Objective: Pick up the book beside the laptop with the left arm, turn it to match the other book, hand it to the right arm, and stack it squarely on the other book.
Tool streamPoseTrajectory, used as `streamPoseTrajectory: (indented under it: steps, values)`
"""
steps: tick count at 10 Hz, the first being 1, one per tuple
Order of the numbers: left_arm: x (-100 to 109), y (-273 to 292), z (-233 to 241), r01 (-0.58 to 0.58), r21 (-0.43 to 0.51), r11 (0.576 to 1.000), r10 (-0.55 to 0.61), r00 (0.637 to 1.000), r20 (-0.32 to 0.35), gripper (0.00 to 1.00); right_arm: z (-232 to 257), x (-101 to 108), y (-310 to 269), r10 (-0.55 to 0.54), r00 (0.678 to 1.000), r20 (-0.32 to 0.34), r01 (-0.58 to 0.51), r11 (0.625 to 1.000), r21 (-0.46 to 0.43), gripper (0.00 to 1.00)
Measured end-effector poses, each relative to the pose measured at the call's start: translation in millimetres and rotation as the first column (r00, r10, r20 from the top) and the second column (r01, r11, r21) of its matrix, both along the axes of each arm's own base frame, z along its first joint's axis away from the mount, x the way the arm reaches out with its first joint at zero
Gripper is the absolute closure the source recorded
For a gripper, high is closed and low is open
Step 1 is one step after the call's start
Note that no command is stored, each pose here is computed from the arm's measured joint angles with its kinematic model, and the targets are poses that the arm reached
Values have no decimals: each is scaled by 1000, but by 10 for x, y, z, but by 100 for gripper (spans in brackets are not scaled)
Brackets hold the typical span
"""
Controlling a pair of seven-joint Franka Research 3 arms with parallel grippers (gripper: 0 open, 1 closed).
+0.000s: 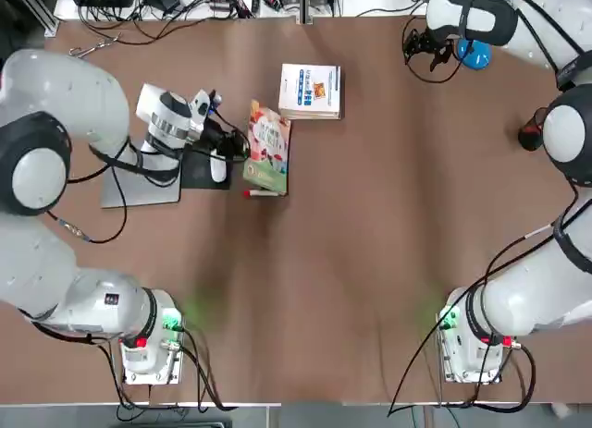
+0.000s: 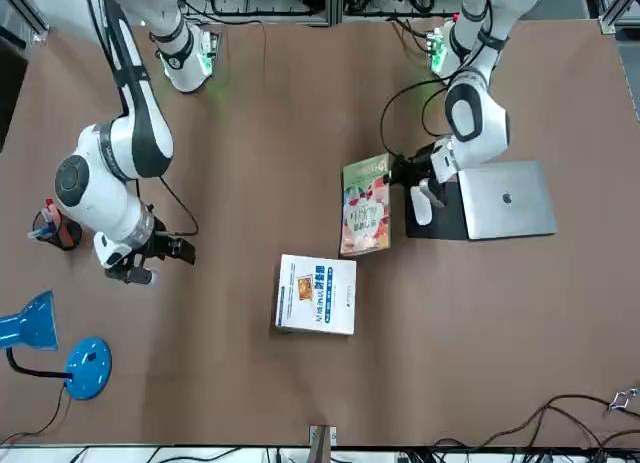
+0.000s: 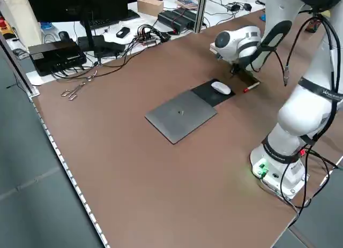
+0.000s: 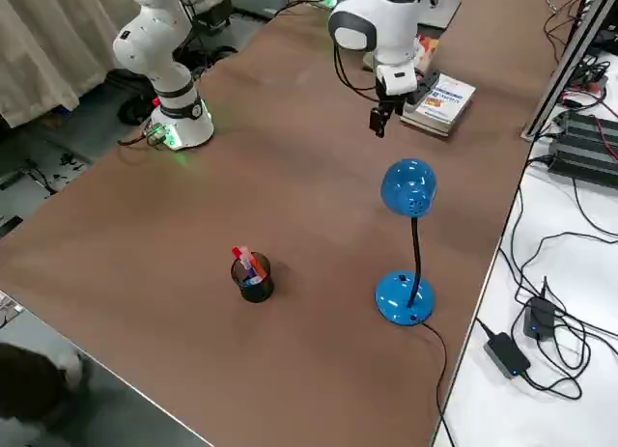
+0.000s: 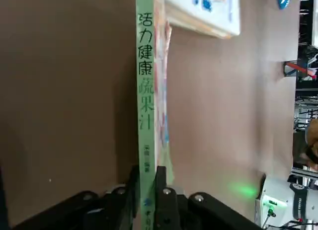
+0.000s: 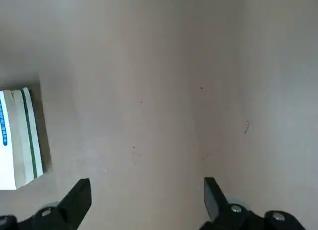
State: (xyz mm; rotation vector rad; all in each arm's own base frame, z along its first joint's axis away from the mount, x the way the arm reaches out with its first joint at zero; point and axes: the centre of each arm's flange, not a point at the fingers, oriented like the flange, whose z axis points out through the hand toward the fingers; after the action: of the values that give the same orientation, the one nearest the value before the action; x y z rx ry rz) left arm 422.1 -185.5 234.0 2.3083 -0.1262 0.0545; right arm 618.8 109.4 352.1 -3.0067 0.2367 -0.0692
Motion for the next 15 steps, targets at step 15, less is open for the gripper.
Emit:
streamPoseTrajectory:
  steps: [15]
  values:
    - [2486, -167, 1563, 400, -29, 916, -392, 908, 147, 85, 351, -76, 1016, -617, 784, -71, 621, 781, 69, 0]
